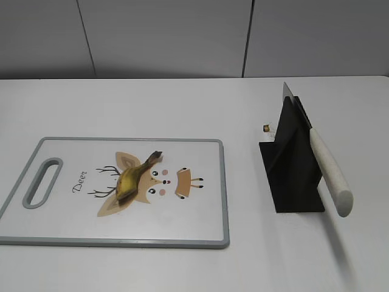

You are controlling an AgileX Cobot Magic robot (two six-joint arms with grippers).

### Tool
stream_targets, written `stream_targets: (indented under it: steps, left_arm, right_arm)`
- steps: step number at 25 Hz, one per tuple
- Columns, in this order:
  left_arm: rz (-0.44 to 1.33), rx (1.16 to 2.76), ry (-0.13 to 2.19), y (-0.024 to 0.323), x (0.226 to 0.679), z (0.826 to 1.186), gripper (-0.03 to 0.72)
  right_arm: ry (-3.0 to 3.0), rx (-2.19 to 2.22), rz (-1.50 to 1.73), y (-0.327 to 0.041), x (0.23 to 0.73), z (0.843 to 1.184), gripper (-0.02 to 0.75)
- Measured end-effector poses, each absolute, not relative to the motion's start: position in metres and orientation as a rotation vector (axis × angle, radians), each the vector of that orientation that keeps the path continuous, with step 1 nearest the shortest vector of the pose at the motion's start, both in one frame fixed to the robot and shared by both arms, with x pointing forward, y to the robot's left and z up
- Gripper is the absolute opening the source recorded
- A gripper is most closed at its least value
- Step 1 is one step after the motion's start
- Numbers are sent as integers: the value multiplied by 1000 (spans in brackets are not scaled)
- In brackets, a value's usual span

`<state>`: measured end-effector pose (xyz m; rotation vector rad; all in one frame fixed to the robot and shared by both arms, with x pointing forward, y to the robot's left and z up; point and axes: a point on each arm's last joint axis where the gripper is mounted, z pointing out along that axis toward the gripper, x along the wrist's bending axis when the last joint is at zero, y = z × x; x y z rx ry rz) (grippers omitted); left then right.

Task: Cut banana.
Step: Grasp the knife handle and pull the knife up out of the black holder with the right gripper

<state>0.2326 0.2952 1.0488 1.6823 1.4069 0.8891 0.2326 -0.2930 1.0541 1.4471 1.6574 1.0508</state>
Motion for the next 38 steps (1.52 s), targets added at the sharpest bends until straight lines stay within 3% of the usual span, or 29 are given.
stream_targets:
  steps: [9, 38]
  left_arm:
    - [889, 1682, 1407, 295, 233, 1049, 243]
    - [889, 1682, 1407, 295, 233, 1049, 239]
  right_arm:
    - [1657, 1447, 1051, -293, 233, 1054, 589]
    - [1655, 1445, 1053, -293, 232, 1055, 589]
